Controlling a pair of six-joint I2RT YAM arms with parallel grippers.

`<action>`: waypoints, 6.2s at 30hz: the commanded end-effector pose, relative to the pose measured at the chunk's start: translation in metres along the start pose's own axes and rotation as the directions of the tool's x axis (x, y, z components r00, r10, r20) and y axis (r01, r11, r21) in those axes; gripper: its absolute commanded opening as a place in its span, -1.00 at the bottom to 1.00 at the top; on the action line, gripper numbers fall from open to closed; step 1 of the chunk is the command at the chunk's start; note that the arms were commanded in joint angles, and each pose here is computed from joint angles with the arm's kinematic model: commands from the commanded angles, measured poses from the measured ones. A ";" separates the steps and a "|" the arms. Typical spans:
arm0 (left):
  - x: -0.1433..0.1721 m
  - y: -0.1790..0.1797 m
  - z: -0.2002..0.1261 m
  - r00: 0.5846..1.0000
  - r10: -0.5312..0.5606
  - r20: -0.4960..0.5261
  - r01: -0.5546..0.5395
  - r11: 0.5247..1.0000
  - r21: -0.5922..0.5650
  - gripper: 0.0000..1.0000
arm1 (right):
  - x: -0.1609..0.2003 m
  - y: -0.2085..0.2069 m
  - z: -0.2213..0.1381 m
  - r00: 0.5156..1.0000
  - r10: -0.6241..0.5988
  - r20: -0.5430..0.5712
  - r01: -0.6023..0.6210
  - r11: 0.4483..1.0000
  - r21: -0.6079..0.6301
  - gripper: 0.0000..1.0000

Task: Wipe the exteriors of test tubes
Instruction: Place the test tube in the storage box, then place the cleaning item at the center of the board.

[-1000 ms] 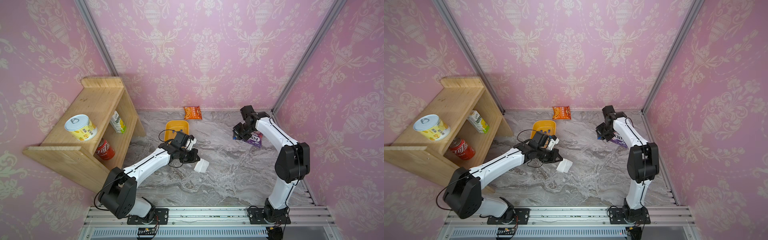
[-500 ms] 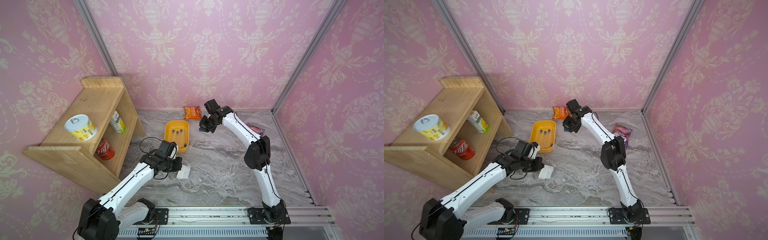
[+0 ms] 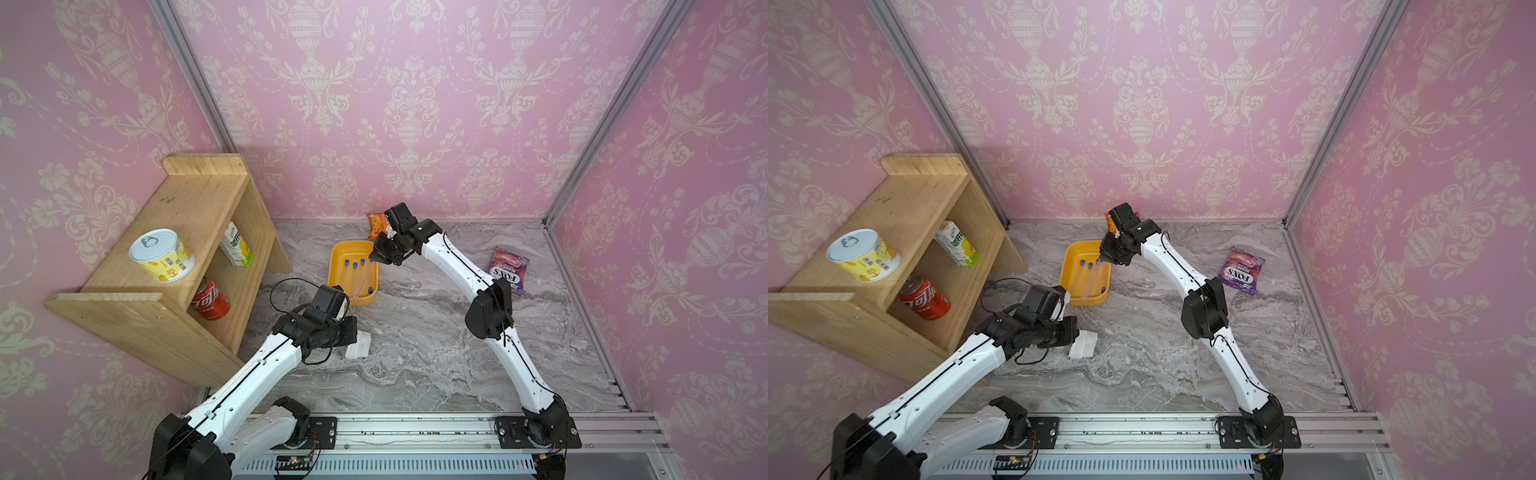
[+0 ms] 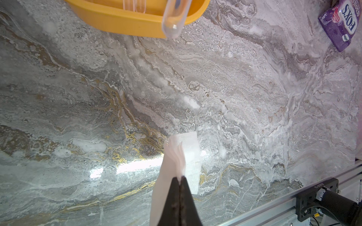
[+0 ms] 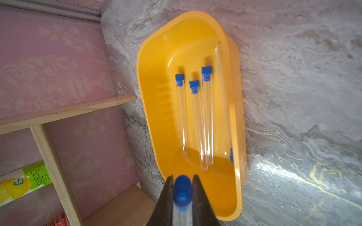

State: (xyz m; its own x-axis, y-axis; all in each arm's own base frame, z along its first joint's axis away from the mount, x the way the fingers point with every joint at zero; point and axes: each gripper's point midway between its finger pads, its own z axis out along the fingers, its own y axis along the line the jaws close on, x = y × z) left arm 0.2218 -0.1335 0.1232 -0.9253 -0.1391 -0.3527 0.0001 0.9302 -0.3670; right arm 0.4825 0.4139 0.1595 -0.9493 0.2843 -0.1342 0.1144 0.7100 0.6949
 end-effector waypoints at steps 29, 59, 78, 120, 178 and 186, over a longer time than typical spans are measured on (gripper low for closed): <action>0.000 0.007 0.012 0.999 -0.028 -0.025 0.028 0.999 0.016 -1.00 | -0.019 -0.003 0.059 0.884 -0.421 0.205 0.396 0.906 0.151 -0.70; -0.005 0.002 0.012 1.000 -0.029 -0.008 0.029 0.998 0.047 -1.00 | -0.016 -0.033 0.083 0.885 -0.421 0.198 0.371 0.895 0.247 -0.43; -0.018 -0.070 0.044 0.994 0.101 -0.029 -0.094 0.980 0.176 -1.00 | -0.056 -0.057 -0.207 0.760 -0.536 0.366 0.197 0.728 0.656 -0.33; -0.017 -0.182 0.155 0.946 0.259 -0.196 -0.233 0.961 0.148 0.98 | 0.131 -0.270 -0.249 0.954 -0.275 0.117 0.181 0.843 0.507 1.00; -0.035 -0.119 0.106 0.984 0.157 -0.089 -0.149 0.985 0.090 0.98 | 0.138 -0.275 -0.093 0.996 -0.084 -0.038 0.091 0.800 0.593 -1.00; -0.035 -0.115 0.095 0.987 0.144 -0.077 -0.134 0.984 0.115 0.98 | 0.135 -0.256 -0.099 0.991 -0.124 -0.042 0.127 0.836 0.534 -1.00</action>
State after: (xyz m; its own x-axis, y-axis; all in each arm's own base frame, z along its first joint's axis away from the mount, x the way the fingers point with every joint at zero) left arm 0.2968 -0.2788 0.1215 -0.9186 0.0135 -0.3949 0.2052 0.8703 -0.4477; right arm 0.2976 0.2033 0.0217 -0.9642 0.1906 -0.1842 0.1603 0.9728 0.1673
